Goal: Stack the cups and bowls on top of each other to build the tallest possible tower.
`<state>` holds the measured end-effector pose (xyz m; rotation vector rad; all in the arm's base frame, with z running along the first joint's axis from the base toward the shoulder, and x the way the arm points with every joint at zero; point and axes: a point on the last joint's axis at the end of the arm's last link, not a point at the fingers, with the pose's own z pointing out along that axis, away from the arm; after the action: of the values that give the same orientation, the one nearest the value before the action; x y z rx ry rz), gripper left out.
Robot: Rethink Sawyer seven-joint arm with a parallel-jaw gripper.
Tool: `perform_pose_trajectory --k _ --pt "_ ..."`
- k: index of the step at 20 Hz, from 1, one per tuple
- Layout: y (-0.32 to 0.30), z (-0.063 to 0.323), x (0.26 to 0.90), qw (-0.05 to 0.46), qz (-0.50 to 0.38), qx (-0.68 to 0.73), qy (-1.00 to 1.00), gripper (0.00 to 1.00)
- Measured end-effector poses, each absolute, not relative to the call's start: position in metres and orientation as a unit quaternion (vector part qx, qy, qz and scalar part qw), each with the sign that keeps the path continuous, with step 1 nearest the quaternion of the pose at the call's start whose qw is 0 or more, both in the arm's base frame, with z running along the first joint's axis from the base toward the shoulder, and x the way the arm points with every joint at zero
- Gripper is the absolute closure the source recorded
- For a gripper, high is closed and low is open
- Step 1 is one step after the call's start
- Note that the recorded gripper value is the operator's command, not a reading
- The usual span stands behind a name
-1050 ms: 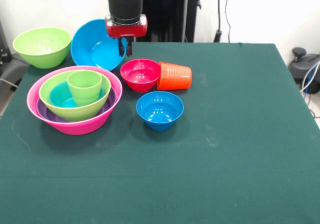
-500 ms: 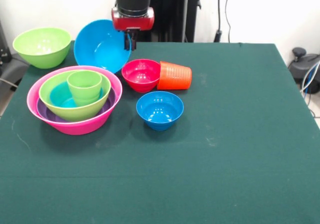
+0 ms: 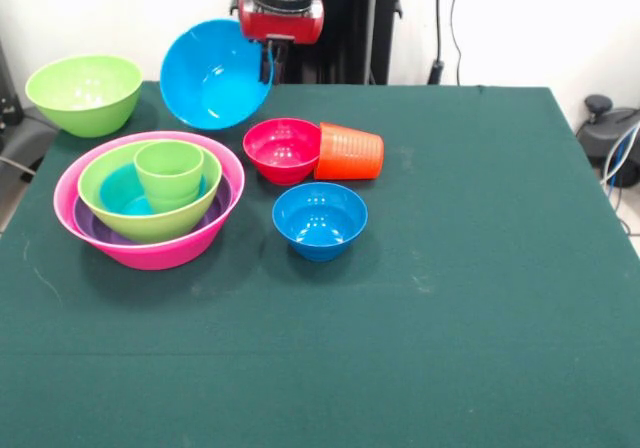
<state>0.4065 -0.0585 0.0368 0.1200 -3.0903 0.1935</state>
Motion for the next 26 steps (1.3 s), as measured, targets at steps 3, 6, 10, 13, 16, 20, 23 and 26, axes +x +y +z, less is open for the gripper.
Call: perform_pose_trajectory --k 3,6,10,13,16,20,23,26 --pt "-0.053 0.044 0.399 0.019 0.073 0.018 -0.997 1.0" --pt "-0.045 0.055 0.391 0.017 0.085 -0.007 -0.996 1.0" --pt "-0.034 0.067 0.386 0.012 0.093 -0.032 -0.995 1.0" --pt "-0.023 0.076 0.383 0.008 0.097 -0.053 -0.994 1.0" --pt "-0.011 0.08 0.38 0.006 0.097 -0.07 -0.993 1.0" --pt "0.008 0.082 0.378 0.005 0.093 -0.099 -0.991 1.0" --pt "0.024 0.081 0.378 -0.004 0.088 -0.122 -0.989 1.0" --pt "0.033 0.078 0.377 -0.011 0.083 -0.14 -0.987 1.0"
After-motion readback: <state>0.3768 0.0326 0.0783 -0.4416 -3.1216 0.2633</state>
